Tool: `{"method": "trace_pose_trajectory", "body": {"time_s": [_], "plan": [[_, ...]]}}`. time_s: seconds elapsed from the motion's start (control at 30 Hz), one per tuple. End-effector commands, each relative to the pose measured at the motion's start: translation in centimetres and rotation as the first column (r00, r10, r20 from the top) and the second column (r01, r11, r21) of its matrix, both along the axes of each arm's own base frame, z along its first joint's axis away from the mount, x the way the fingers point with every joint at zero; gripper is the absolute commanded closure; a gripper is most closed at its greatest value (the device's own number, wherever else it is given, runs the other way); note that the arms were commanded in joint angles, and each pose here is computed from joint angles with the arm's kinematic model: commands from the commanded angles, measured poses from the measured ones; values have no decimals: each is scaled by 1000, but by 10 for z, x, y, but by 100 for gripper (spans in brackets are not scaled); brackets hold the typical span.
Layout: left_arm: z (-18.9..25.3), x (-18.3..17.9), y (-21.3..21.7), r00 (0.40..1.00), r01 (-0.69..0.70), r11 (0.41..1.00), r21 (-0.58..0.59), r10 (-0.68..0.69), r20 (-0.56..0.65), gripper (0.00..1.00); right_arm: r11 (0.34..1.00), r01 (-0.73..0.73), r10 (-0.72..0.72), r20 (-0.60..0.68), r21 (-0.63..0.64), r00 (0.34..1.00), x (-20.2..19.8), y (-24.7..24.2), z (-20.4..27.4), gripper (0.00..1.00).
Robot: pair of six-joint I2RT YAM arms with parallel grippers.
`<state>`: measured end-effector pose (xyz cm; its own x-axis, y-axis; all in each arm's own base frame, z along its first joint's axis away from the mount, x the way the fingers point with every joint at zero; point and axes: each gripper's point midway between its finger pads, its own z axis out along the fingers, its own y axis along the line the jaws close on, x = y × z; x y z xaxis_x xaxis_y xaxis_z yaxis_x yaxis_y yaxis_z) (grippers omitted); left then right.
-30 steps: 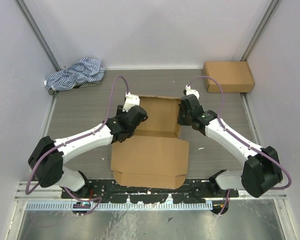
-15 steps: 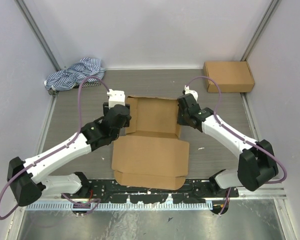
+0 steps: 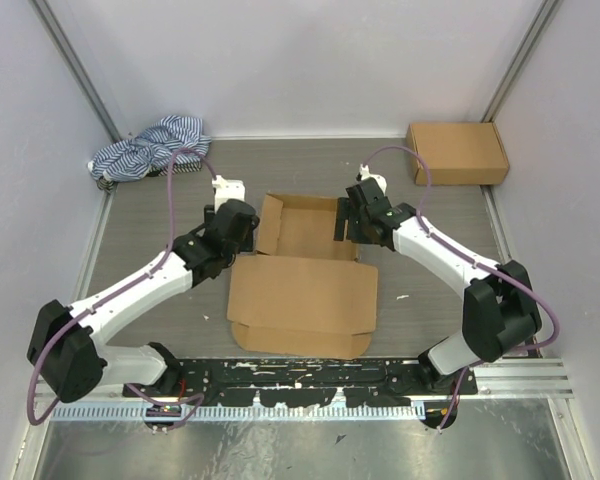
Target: Fold the paper box
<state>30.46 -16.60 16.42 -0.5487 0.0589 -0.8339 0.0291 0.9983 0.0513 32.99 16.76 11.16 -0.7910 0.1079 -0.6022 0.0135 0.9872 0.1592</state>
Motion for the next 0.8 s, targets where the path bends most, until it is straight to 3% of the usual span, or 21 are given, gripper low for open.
{"method": "trace_pose_trajectory", "body": {"time_s": [0.0,0.17,0.43,0.77], "plan": [[10,21,-8,1000,11,997,-73,-10,13,38,999,21,-23,81,25,996,18,6,29,22],[8,48,-30,996,72,992,-107,-77,-37,38,998,54,-59,134,40,989,19,0,41,23],[-53,93,-54,965,69,978,-198,-116,-234,44,995,59,-72,172,83,982,3,-7,46,25],[-79,106,-61,944,69,986,-154,-114,-311,50,994,42,-62,195,103,979,-7,-10,49,28]]}}
